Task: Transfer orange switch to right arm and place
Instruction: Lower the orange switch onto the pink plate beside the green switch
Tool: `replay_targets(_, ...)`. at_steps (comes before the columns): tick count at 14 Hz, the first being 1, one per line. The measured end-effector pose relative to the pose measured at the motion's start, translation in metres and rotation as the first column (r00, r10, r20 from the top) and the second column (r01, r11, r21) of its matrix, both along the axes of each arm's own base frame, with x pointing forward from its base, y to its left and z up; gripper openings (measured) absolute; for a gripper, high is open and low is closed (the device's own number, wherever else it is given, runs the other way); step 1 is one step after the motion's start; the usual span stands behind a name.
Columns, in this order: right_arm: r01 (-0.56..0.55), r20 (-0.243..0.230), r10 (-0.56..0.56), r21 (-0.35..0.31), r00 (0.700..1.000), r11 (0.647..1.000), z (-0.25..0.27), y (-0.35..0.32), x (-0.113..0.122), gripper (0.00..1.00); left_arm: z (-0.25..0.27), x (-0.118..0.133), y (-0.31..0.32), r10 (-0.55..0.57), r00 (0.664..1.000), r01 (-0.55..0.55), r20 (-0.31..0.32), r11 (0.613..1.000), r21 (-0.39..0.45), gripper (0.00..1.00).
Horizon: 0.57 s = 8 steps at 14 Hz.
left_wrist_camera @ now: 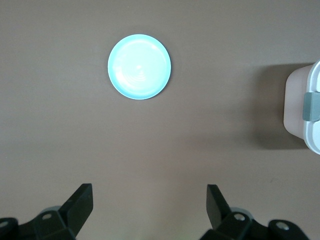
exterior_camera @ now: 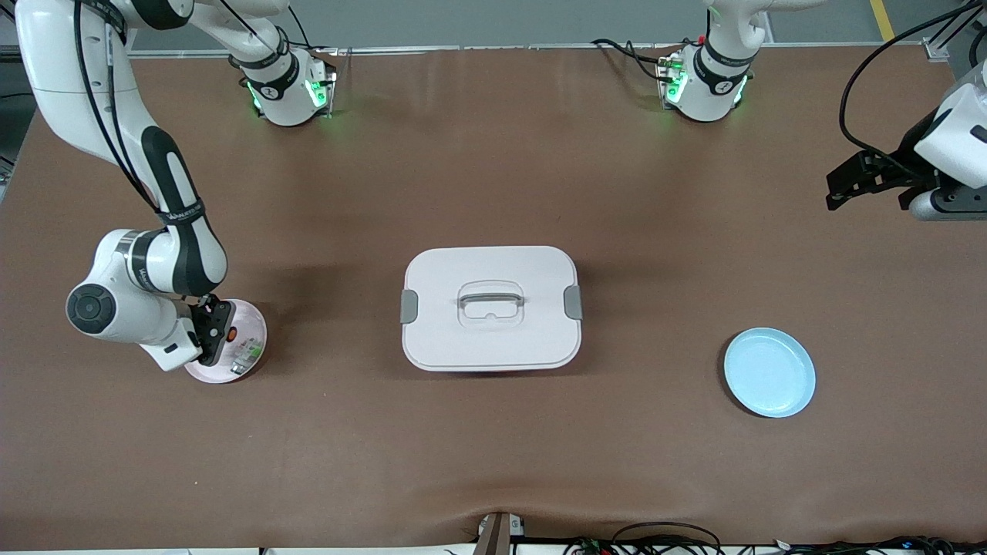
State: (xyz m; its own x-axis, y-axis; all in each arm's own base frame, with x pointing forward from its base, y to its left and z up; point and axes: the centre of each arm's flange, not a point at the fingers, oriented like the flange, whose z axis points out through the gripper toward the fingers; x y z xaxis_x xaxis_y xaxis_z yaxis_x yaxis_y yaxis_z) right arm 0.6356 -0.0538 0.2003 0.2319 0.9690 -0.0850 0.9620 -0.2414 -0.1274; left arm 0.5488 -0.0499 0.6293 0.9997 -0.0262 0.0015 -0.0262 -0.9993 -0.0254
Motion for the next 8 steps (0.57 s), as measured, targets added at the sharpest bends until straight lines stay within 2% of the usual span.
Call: replay_targets(8,0.001,-0.009,-0.001,0.000,1.000,1.000,-0.0071,0.0000,-0.0013,0.42,0.0047,0.0001,0.0001,0.000,1.000,0.000,0.010,1.000,-0.001,1.00)
